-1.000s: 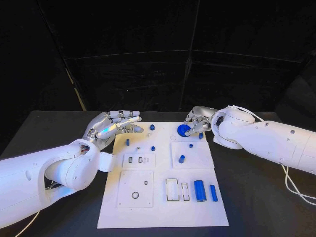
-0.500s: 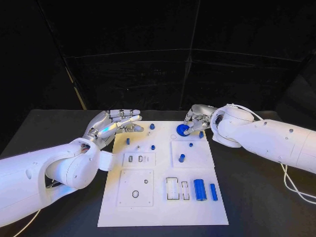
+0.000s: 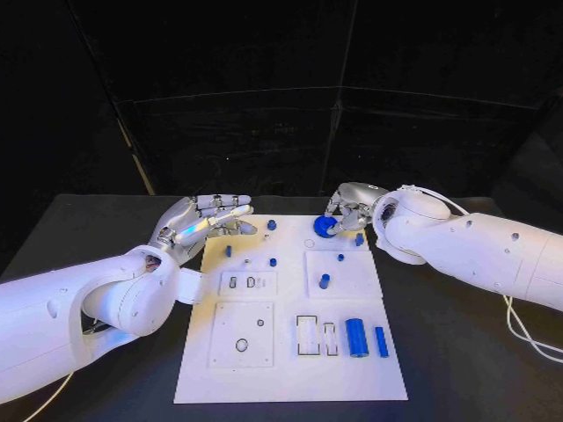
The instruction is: Assemble the parts on the task board
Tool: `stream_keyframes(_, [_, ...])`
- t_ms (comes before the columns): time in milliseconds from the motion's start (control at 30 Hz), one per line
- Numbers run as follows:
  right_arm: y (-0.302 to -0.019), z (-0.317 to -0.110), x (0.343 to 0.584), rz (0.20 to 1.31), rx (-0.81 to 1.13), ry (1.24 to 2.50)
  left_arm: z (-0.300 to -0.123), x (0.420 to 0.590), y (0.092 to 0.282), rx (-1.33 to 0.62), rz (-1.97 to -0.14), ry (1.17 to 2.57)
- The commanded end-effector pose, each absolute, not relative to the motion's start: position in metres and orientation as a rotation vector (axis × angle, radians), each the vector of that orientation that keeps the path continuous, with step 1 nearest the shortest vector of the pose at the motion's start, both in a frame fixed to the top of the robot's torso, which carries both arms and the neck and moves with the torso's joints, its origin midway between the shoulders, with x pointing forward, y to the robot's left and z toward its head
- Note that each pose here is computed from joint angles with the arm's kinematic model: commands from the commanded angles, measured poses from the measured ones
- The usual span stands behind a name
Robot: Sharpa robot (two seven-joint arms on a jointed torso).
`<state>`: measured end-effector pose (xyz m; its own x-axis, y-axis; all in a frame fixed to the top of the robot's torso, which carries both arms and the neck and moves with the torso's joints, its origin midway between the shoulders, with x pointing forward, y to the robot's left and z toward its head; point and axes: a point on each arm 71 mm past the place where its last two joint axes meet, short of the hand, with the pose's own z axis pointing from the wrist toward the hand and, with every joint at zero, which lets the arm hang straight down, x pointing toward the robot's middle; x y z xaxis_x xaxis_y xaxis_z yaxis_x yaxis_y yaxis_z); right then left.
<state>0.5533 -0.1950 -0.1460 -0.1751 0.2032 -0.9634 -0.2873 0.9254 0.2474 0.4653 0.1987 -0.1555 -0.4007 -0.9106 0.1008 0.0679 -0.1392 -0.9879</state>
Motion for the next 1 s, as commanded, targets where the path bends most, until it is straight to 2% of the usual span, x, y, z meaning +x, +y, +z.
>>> stream_keyframes(33, [-0.190,-0.141,0.552,0.440,-0.111,1.638,-0.155,0.465,0.198,-0.997,-1.661,1.368])
stream_keyframes(300, [-0.175,-0.132,0.541,0.506,-0.150,1.548,-0.155,0.465,0.198,-0.998,-1.660,1.367])
stream_keyframes(533, [-0.145,-0.126,0.528,0.559,-0.232,1.500,-0.155,0.468,0.203,-0.999,-1.648,1.357])
stream_keyframes(1000, [-0.097,-0.131,0.528,0.588,-0.280,1.526,-0.155,0.470,0.207,-0.999,-1.639,1.349])
